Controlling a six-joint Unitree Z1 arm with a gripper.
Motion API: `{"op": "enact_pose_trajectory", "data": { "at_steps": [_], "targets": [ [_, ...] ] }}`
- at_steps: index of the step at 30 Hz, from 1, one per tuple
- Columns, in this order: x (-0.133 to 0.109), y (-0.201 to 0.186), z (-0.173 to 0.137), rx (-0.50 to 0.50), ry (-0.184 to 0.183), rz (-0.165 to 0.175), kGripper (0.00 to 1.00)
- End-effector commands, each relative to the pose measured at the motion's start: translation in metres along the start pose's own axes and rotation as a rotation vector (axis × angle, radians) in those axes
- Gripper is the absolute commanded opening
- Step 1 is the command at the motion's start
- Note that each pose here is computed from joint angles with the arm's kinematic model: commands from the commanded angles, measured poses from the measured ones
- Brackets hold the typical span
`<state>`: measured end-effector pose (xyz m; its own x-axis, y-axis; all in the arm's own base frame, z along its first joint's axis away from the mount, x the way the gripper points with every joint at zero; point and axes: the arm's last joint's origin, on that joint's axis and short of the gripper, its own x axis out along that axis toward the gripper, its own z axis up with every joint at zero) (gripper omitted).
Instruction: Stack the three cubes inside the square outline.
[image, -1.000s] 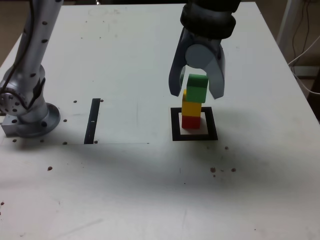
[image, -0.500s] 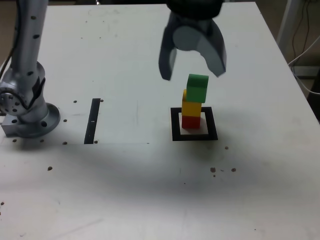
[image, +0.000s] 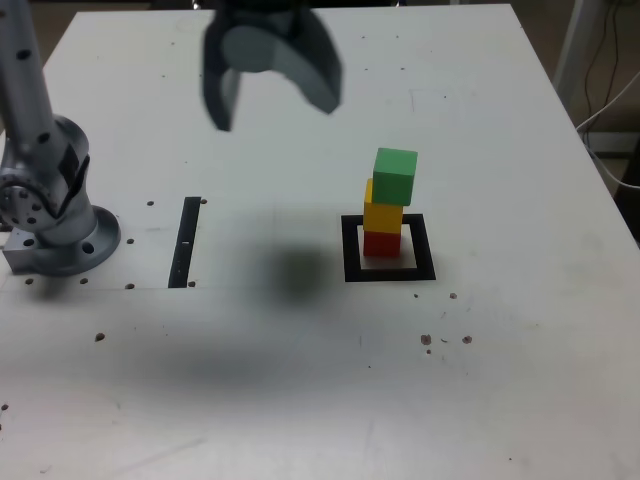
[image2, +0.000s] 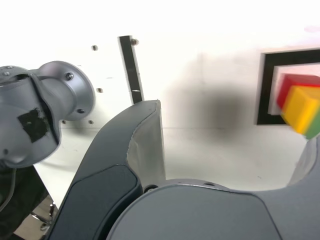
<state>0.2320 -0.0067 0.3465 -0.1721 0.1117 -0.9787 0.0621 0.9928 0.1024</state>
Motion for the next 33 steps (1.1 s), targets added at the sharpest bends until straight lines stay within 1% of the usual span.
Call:
{"op": "enact_pose_trajectory", "data": {
  "at_steps": [1, 4, 8, 16, 20, 28, 33],
  "targets": [
    [0.007, 0.0, -0.011, -0.022, -0.002, 0.0, 1.0],
    [0.023, -0.002, -0.025, -0.043, 0.006, -0.011, 1.0],
    [0.046, -0.006, -0.038, -0.06, 0.031, -0.03, 1.0],
    [0.09, -0.012, -0.046, -0.066, 0.076, -0.067, 1.0],
    [0.108, -0.015, -0.05, -0.066, 0.1, -0.085, 1.0],
    [0.127, -0.018, -0.049, -0.065, 0.141, -0.103, 1.0],
    [0.128, -0.018, -0.046, -0.062, 0.155, -0.102, 1.0]
  ]
}}
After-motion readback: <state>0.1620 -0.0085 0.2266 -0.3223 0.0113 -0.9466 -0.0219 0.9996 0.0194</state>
